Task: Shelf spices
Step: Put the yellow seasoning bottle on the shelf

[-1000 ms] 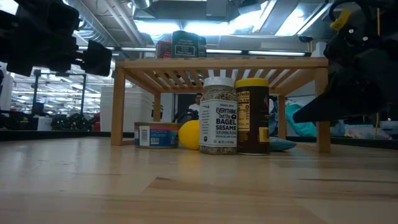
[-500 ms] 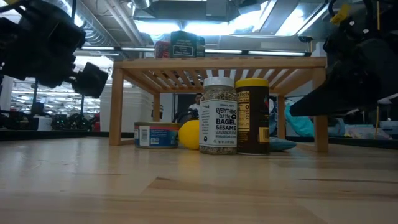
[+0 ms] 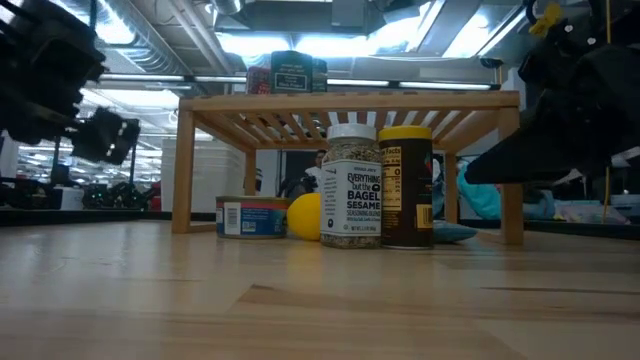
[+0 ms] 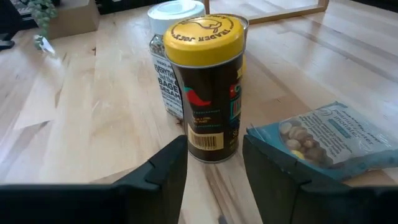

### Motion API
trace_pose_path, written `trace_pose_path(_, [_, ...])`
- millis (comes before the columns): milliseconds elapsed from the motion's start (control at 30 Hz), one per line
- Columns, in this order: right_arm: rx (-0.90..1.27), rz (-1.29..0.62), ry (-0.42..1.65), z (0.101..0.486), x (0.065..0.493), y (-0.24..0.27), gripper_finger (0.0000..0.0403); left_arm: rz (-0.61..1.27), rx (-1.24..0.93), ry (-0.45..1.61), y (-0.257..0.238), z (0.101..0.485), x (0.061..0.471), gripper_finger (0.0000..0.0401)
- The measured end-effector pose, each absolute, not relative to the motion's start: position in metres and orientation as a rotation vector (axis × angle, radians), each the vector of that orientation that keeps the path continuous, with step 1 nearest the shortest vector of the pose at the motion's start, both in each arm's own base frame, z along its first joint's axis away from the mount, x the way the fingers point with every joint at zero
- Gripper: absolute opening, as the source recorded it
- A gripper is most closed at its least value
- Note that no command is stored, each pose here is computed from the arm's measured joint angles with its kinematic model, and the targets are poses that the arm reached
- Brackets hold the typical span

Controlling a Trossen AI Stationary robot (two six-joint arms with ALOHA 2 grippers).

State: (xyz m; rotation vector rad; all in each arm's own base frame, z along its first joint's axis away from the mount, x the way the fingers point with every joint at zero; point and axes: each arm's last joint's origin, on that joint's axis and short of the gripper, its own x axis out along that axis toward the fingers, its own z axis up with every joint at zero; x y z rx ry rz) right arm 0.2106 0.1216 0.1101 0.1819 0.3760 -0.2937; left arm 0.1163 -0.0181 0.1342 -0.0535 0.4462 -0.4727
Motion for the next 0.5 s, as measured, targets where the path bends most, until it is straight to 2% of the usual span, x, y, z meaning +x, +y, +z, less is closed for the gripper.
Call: trace_pose_path(500, [0.202,-0.288,0.354,0.113,0.212,0.123,0.0160,-0.478,0.000,0.132,-0.018,0.163,0.102,0.0266])
